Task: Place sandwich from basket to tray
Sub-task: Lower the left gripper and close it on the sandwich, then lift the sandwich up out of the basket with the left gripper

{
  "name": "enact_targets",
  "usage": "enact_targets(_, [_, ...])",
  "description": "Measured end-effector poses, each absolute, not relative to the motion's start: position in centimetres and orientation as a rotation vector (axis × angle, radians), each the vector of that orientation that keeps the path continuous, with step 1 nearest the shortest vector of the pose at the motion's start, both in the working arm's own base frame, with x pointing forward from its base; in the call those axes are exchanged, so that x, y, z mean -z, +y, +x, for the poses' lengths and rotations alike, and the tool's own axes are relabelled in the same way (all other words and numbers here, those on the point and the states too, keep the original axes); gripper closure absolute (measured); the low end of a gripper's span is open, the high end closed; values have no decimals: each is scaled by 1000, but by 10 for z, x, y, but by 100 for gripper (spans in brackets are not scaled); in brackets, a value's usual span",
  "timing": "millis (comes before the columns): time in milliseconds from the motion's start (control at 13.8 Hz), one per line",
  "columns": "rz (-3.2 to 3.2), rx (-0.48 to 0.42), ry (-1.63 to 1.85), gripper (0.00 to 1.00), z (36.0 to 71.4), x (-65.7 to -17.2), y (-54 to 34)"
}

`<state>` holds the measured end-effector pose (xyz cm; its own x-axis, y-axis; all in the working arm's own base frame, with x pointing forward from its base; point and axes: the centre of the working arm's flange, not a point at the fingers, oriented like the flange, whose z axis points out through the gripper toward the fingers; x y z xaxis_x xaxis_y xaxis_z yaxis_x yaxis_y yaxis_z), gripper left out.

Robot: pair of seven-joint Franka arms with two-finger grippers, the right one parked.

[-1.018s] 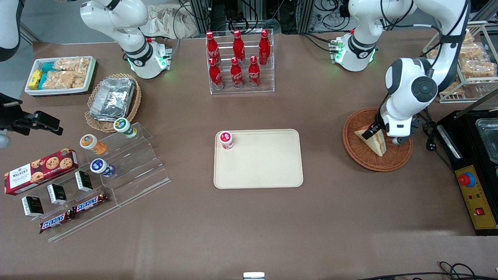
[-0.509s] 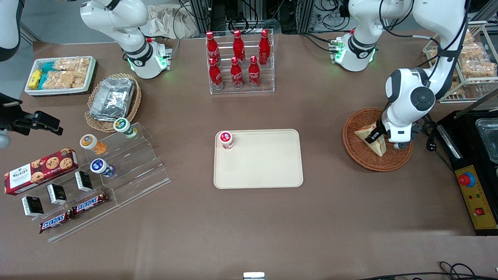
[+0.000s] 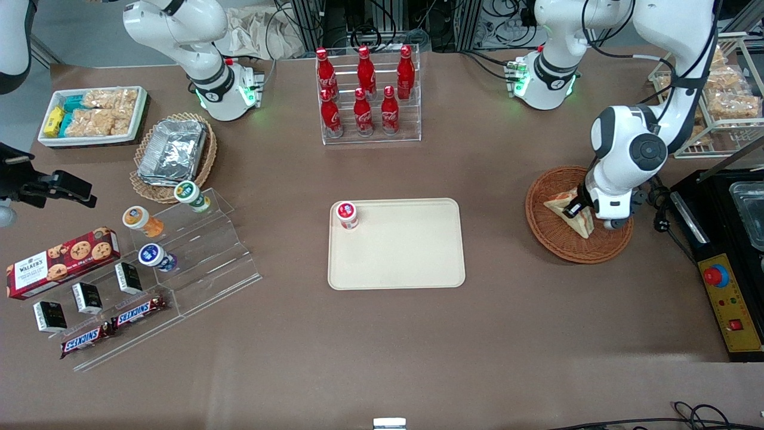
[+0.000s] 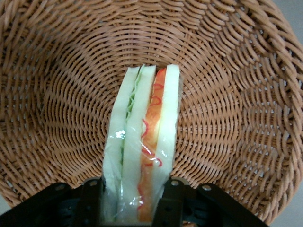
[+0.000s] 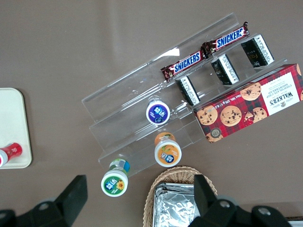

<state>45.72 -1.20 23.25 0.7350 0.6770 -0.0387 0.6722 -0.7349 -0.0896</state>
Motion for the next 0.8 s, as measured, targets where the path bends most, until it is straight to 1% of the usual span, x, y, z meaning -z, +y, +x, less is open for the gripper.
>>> enact_targets(145, [-2842,-114,-1021,75,462,-247,-12])
enact_targets(291, [-2833,-112,-955,75,472,-278,-10])
enact_targets(364, [-2832,-127,-915,75,479,-299,-8])
enact_targets(582, [-2815,-224,-798,75,506,-381,-2])
enact_targets(800, [-2840,-269,-650,75,526,-470,2])
